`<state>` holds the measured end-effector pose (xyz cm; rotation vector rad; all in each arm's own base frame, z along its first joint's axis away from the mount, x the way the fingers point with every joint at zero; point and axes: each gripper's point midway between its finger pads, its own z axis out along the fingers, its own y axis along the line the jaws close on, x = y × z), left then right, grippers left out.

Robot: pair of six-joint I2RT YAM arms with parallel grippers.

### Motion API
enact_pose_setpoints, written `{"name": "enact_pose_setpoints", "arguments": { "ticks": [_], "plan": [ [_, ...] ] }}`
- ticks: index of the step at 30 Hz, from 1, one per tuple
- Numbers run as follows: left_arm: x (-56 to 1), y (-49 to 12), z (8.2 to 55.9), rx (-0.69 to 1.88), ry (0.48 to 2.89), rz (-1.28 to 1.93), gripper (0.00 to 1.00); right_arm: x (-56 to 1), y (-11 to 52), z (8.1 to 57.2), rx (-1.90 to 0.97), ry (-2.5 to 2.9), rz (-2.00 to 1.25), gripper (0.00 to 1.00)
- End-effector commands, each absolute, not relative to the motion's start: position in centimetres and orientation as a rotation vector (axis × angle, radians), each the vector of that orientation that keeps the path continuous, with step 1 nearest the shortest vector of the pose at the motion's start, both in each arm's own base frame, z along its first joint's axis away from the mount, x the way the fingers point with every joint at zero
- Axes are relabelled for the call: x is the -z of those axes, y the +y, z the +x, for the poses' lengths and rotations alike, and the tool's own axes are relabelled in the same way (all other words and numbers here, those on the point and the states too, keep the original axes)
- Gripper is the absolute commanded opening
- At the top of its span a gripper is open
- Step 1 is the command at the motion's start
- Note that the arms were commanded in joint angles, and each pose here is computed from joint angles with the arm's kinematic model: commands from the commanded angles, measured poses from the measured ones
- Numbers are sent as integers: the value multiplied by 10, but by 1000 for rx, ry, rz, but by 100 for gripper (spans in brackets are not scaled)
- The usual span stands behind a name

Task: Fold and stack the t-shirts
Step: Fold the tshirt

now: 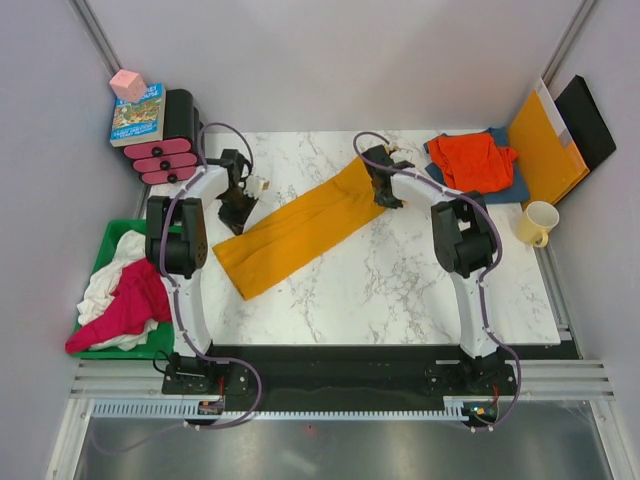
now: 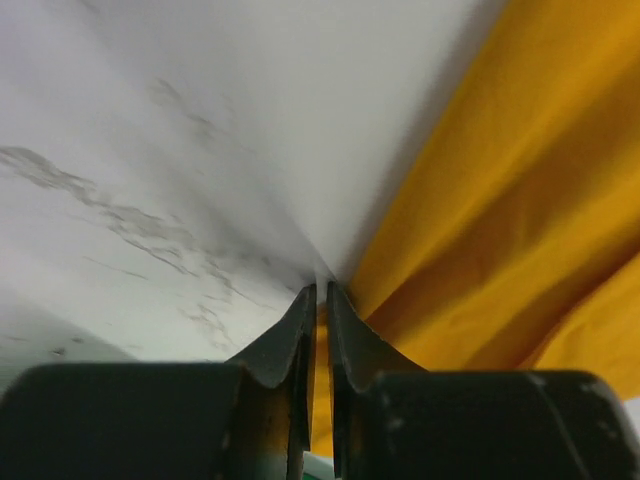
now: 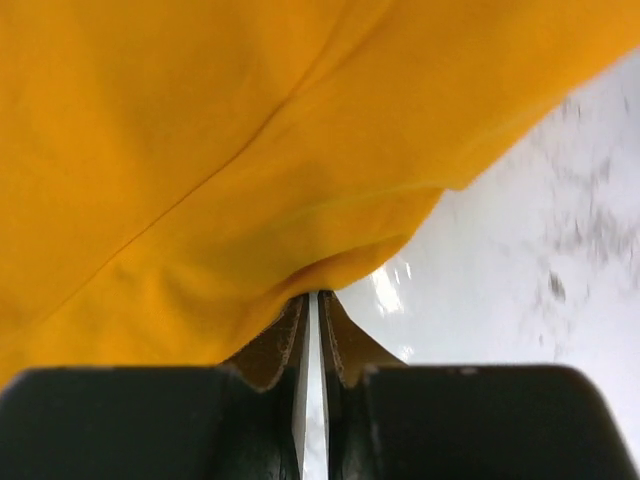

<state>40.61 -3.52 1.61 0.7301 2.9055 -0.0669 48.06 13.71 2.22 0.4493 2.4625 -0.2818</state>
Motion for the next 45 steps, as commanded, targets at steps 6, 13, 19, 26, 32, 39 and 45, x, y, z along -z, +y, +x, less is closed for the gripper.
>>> {"name": "enact_pose_setpoints", "arguments": {
  "ticks": [6, 13, 19, 26, 32, 39, 45],
  "plan": [
    [-32, -85, 276, 304, 3005, 1198, 14, 9, 184, 531, -78, 2668, 316, 21],
    [-44, -134, 235, 454, 2925, 1397, 14, -3, 249, 537, -286, 2646, 170, 25],
    [-45, -156, 216, 519, 2913, 1459, 14, -4, 254, 527, -281, 2650, 150, 25],
    [-48, -157, 211, 466, 2905, 1483, 14, -44, 181, 546, -125, 2527, 335, 28],
    [-110, -143, 265, 290, 2721, 1341, 20, -139, 171, 544, -171, 2368, 264, 37],
    [-143, -138, 309, 420, 2659, 1095, 21, -162, 239, 466, -361, 2393, 63, 31],
    [-134, -125, 335, 590, 2667, 764, 20, -124, 319, 368, -479, 2437, -128, 27]
  ]
}}
